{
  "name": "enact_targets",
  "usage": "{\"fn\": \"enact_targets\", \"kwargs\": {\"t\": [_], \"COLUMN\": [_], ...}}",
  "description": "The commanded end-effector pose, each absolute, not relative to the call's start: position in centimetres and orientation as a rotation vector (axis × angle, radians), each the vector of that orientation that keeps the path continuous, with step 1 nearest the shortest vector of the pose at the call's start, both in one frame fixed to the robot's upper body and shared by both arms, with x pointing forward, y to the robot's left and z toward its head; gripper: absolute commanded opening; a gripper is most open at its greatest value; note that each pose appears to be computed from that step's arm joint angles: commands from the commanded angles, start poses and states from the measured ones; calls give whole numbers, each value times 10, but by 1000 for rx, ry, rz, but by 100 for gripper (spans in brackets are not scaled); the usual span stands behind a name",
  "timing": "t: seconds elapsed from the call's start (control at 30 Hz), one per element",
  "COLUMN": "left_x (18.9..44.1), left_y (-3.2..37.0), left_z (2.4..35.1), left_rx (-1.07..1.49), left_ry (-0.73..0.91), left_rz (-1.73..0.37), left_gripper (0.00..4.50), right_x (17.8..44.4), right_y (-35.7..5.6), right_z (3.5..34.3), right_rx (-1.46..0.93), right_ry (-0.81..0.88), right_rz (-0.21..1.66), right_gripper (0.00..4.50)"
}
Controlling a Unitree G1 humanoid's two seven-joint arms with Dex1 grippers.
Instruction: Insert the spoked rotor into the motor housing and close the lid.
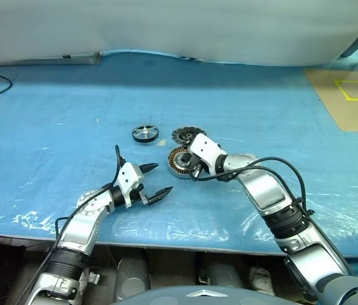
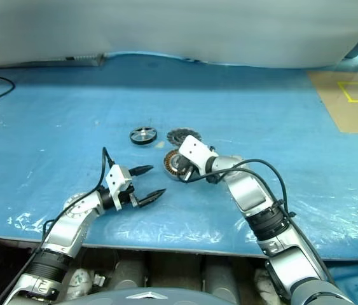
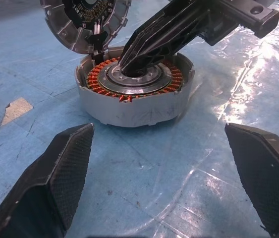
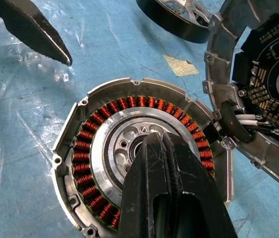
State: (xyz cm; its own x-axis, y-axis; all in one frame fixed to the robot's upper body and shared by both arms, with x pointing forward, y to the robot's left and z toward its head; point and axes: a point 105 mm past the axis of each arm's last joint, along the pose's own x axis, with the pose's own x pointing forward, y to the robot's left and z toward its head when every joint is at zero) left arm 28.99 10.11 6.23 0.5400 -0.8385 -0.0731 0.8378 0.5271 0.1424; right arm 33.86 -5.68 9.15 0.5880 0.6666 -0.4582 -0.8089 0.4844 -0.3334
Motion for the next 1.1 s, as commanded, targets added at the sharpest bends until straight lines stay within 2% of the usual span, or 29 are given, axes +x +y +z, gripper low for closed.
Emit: {"fn": "enact_targets", "kwargs": {"t": [0.03, 0.3, 0.53, 0.7, 0.83, 1.1], "left_x": [289, 290, 297, 317, 337, 373], "left_y": [99, 102, 107, 121, 142, 172], "left_z": [69, 70, 77, 98, 130, 139], "left_rx": [179, 175, 166, 162, 133, 166], "left_ry": [-35, -39, -64, -101, -161, -20], "left_rz": [-1008, -996, -967, -861, -794, -852], "left_gripper": [450, 450, 450, 450, 450, 450], "right_x": [330, 316, 314, 312, 310, 304], "right_y": [-57, -54, -71, -70, -71, -68], "right_z": [76, 138, 126, 127, 126, 133], "right_rx": [-485, -220, -273, -268, -262, -269], "right_ry": [370, 143, 178, 155, 141, -9], "right_rz": [933, 1039, 1003, 996, 994, 1000], "right_gripper": [2, 2, 2, 2, 2, 2]}}
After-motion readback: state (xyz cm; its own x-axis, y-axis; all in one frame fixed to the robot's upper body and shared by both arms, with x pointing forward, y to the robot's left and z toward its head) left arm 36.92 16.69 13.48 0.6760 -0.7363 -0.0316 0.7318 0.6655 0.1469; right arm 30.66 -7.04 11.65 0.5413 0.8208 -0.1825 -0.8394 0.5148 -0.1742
